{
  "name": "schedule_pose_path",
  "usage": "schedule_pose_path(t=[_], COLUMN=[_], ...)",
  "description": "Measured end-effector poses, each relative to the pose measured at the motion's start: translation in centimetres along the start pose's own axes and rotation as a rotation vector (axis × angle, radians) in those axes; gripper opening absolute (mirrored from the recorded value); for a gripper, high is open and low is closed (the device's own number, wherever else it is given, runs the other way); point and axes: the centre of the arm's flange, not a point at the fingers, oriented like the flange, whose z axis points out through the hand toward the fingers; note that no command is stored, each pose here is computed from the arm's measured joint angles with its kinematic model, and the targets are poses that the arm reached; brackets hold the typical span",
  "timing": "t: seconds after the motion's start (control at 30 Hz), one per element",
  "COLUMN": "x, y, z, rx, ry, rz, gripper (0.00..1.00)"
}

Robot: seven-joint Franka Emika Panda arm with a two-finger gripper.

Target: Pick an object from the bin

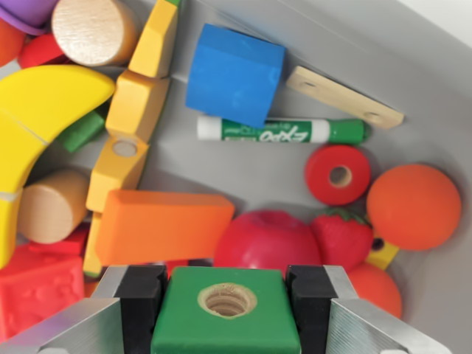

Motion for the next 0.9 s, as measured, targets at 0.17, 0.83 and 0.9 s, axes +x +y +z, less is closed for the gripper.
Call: schedule_pose_path(t=[0.17,0.83,0.9], x=[0.0,0.1,0.1], y=[0.0,0.0,0.0], z=[-2.0,-8.4,-9.0], rx=[0.0,-0.0001,0.0], ry=[0.0012,0.0009,0.0011], rz=[0.0,0.0,0.0], gripper=[0.0,0.0,0.0])
